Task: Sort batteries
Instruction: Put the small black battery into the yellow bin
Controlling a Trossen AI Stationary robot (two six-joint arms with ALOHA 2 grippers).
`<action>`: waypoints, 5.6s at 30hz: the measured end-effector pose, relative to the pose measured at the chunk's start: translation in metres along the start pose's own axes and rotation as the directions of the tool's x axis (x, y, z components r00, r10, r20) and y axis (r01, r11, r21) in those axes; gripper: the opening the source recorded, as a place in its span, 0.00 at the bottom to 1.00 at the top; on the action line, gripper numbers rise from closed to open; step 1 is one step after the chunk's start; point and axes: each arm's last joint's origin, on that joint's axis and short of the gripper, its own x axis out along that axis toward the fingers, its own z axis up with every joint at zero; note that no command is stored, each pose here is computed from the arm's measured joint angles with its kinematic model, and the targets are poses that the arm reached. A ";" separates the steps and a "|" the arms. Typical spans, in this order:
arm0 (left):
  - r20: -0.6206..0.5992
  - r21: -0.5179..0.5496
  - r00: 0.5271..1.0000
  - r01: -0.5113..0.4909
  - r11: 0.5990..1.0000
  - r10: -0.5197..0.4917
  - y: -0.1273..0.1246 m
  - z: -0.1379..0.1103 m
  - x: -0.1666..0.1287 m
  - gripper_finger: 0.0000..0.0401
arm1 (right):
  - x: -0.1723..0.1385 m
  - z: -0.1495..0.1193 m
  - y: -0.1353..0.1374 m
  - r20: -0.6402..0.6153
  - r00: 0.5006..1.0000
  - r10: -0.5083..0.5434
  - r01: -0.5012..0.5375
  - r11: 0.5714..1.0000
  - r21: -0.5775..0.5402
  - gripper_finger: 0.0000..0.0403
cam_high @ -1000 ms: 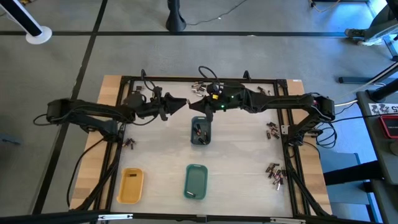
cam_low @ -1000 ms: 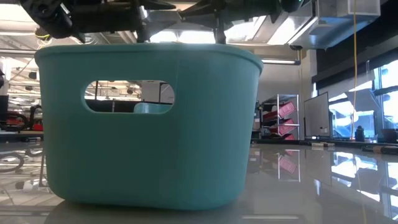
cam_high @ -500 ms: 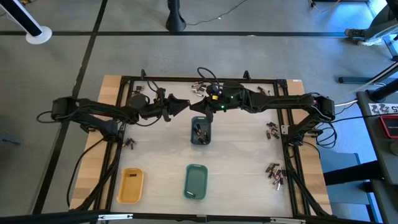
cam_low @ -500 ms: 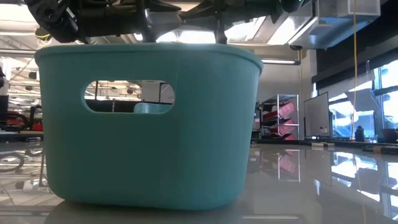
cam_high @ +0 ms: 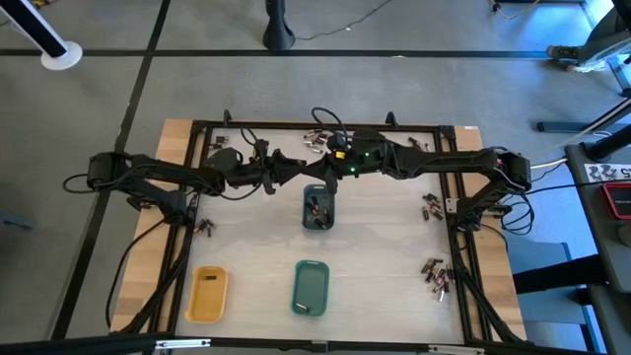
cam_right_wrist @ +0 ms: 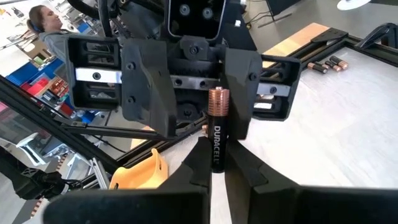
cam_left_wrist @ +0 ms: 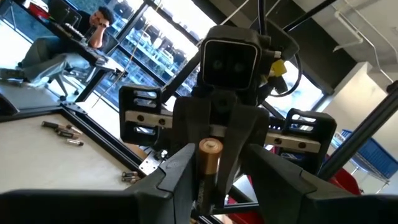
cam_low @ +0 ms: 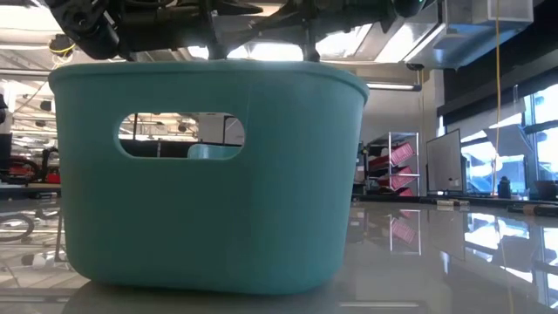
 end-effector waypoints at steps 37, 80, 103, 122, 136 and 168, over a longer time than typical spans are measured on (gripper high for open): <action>-0.102 0.013 0.990 -0.095 0.995 0.096 0.007 0.002 -0.007 0.06 | -0.021 0.013 -0.028 -0.141 0.986 0.084 -0.084 0.996 0.006 0.61; -0.974 0.174 0.003 -0.631 0.756 0.228 -0.103 -0.133 -0.181 0.06 | -0.064 0.034 -0.078 -0.158 0.974 -0.162 0.147 0.984 -0.103 0.63; -0.962 0.252 -0.076 -0.617 0.745 0.263 -0.099 -0.146 -0.181 0.24 | -0.065 0.034 -0.080 -0.164 0.972 -0.171 0.151 0.981 -0.124 0.63; -0.998 0.066 -0.034 -0.670 0.740 0.059 -0.114 -0.128 -0.179 0.26 | -0.064 0.036 -0.079 -0.140 0.977 -0.160 0.136 0.977 -0.167 0.63; -0.860 -0.309 0.508 -0.594 0.742 0.049 -0.130 -0.050 -0.135 0.14 | -0.069 0.025 -0.084 -0.259 0.948 -0.187 0.142 0.973 -0.181 0.63; -0.876 0.481 -0.221 -0.460 0.746 0.428 -0.008 -0.025 -0.104 0.32 | -0.070 0.025 -0.087 -0.228 0.921 -0.315 0.320 0.947 -0.018 0.63</action>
